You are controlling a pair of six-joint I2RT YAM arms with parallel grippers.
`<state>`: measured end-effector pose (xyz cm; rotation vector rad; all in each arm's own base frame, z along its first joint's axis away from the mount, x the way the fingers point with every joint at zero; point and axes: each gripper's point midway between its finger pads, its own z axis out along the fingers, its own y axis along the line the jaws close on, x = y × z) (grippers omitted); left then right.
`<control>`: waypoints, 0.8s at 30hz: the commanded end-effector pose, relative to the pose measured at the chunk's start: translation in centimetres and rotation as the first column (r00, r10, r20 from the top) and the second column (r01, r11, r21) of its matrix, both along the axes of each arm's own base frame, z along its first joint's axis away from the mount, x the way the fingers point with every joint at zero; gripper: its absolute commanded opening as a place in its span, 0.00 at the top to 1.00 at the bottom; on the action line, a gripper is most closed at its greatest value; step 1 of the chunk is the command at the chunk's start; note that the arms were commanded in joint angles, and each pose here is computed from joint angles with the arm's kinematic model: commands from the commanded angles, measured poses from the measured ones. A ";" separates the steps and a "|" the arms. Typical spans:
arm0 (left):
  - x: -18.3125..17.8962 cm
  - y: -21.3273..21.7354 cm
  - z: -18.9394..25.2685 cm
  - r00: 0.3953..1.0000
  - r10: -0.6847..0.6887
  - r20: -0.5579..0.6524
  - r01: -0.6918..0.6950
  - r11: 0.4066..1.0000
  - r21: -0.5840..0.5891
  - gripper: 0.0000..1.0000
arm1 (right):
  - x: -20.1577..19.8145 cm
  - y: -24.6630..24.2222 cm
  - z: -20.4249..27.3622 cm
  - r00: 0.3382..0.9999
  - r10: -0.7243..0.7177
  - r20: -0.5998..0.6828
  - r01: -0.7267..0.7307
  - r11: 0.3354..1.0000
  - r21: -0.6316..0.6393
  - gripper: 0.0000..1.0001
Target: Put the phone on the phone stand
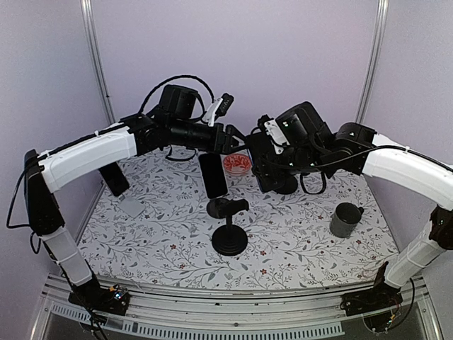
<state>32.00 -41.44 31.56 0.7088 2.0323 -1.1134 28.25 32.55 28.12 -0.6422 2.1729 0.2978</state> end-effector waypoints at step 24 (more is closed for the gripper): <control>-1.0 -3.6 0.4 0.990 -0.138 -0.039 0.132 0.984 -0.116 0.70 | 1.0 2.8 2.6 0.997 0.012 0.078 -0.019 0.996 0.087 0.54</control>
